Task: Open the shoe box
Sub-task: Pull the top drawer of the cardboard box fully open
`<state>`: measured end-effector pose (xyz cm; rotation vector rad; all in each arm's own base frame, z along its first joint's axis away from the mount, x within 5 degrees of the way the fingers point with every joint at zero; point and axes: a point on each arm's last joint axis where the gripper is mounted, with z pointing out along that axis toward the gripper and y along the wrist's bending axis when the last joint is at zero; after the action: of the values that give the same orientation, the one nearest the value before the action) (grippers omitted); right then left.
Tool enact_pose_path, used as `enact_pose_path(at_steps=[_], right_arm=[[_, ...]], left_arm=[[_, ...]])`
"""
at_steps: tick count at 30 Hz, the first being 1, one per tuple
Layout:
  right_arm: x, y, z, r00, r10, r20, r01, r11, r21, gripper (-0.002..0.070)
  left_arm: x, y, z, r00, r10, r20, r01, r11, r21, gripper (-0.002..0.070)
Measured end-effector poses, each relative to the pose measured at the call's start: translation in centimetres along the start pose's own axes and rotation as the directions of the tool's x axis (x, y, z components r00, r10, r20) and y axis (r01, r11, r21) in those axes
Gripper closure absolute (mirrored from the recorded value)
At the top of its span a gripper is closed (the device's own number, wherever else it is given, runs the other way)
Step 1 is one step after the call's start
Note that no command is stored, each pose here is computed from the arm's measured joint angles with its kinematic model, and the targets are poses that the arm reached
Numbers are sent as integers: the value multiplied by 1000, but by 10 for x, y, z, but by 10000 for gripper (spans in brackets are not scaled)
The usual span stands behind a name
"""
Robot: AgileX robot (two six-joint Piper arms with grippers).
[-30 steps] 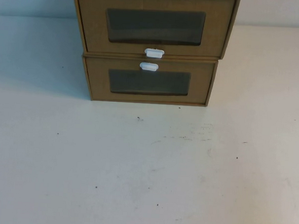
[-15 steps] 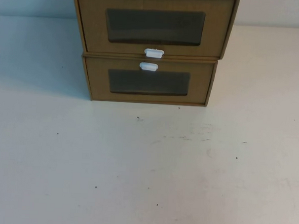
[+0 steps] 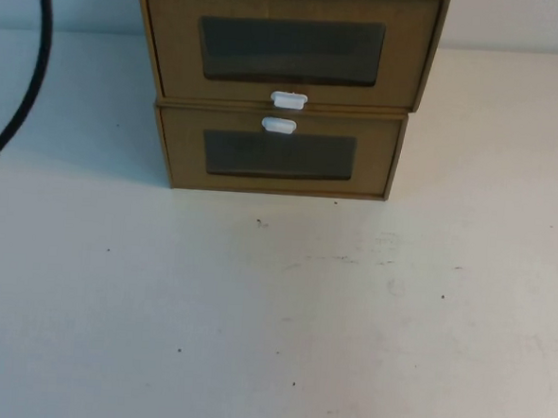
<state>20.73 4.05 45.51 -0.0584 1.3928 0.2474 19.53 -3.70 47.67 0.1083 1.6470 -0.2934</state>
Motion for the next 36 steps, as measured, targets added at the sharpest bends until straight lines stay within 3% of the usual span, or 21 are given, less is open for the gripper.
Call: enact_pose_path(at_steps=[3, 6, 10, 14, 19, 21, 24, 28, 33, 35, 36], right_arm=[[13, 12, 10, 998, 0, -68, -4, 999, -52, 689], [39, 19, 23, 973, -36, -228, 17, 996, -85, 689], [86, 19, 38, 857, -93, -508, 45, 993, -105, 690], [129, 18, 49, 688, -234, -686, 129, 971, -202, 689], [164, 34, 71, 559, -415, -718, 185, 906, -380, 689], [167, 52, 82, 547, -511, -663, 218, 852, -477, 689], [171, 86, 96, 515, -667, -539, 292, 727, -621, 689], [186, 133, 112, 417, -852, -317, 444, 495, -747, 689], [206, 173, 126, 261, -965, -37, 642, 202, -740, 689], [216, 181, 131, 198, -980, 13, 690, 130, -712, 689], [220, 184, 134, 186, -982, 13, 709, 125, -694, 689]], left_arm=[[5, 4, 30, 998, -40, -44, 40, 999, 3, 680], [14, 8, 56, 996, -56, -76, 56, 998, -6, 680], [25, 13, 94, 985, 24, -172, -23, 1000, 9, 680], [19, 11, 133, 960, 108, -258, -85, 991, 100, 680], [15, 0, 182, 929, 192, -317, -91, 948, 306, 680], [16, -4, 199, 917, 223, -331, -84, 919, 386, 680], [21, -6, 225, 906, 245, -345, -68, 889, 453, 680], [38, -3, 251, 883, 261, -390, -37, 867, 498, 680], [64, -1, 272, 860, 201, -468, 70, 864, 499, 680], [65, -1, 273, 855, 193, -482, 89, 861, 501, 680], [68, -1, 274, 851, 187, -491, 103, 857, 504, 680]])
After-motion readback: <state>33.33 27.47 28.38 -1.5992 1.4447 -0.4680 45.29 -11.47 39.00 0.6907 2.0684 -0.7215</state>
